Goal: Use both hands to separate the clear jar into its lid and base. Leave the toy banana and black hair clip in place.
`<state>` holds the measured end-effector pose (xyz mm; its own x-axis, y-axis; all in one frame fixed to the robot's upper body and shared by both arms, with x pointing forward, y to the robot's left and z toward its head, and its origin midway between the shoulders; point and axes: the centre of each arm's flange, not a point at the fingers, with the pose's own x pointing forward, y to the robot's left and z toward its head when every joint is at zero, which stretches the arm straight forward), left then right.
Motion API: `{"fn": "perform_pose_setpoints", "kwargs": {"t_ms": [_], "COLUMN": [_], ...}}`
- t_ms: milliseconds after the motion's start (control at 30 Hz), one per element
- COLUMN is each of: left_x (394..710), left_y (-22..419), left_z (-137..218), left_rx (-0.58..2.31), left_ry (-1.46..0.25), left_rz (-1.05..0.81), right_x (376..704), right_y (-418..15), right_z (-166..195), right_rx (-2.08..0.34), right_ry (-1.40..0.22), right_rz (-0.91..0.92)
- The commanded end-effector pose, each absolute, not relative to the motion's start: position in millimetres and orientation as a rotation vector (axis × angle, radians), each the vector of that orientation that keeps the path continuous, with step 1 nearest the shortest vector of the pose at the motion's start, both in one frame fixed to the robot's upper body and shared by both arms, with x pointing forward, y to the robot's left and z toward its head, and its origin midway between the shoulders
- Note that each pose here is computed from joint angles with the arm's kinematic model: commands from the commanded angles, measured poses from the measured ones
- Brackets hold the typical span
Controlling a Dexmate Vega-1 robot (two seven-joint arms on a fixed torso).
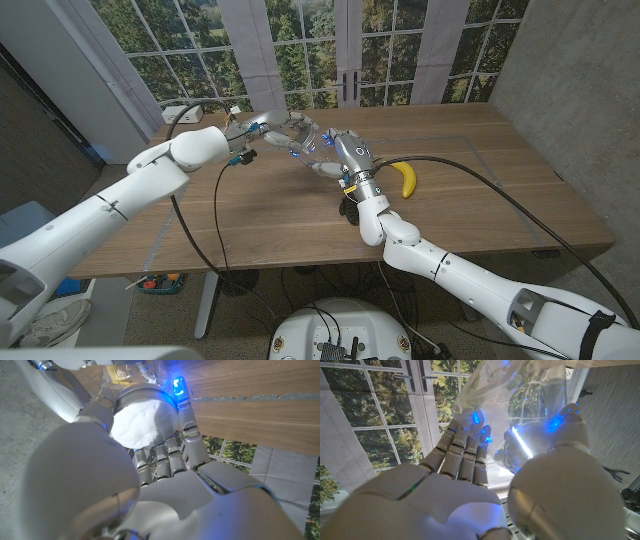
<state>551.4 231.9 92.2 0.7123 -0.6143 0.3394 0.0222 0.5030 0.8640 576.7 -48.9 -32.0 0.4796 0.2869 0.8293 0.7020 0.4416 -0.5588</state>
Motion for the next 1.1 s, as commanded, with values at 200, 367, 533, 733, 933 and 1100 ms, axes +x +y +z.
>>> {"fn": "perform_pose_setpoints", "kwargs": {"t_ms": [200,367,533,733,933,1100], "left_x": [571,573,575,574,560,547], "left_y": [241,242,245,248,255,255], "left_z": [85,85,86,87,84,85], "left_rx": [0.69,0.668,0.638,0.635,0.644,0.739], "left_ry": [-0.369,-0.348,-0.309,-0.318,-0.553,-0.706], "left_rz": [-0.415,-0.423,-0.443,-0.459,-0.287,-0.208], "right_x": [577,578,580,581,581,582], "right_y": [-50,-50,-49,-49,-50,-50], "right_z": [-30,-29,-28,-27,-27,-27], "right_rx": [-1.125,-1.129,-1.131,-1.132,-1.134,-1.134], "right_ry": [-1.107,-1.11,-1.112,-1.116,-1.116,-1.113], "right_rz": [-0.333,-0.341,-0.345,-0.347,-0.351,-0.354]}}
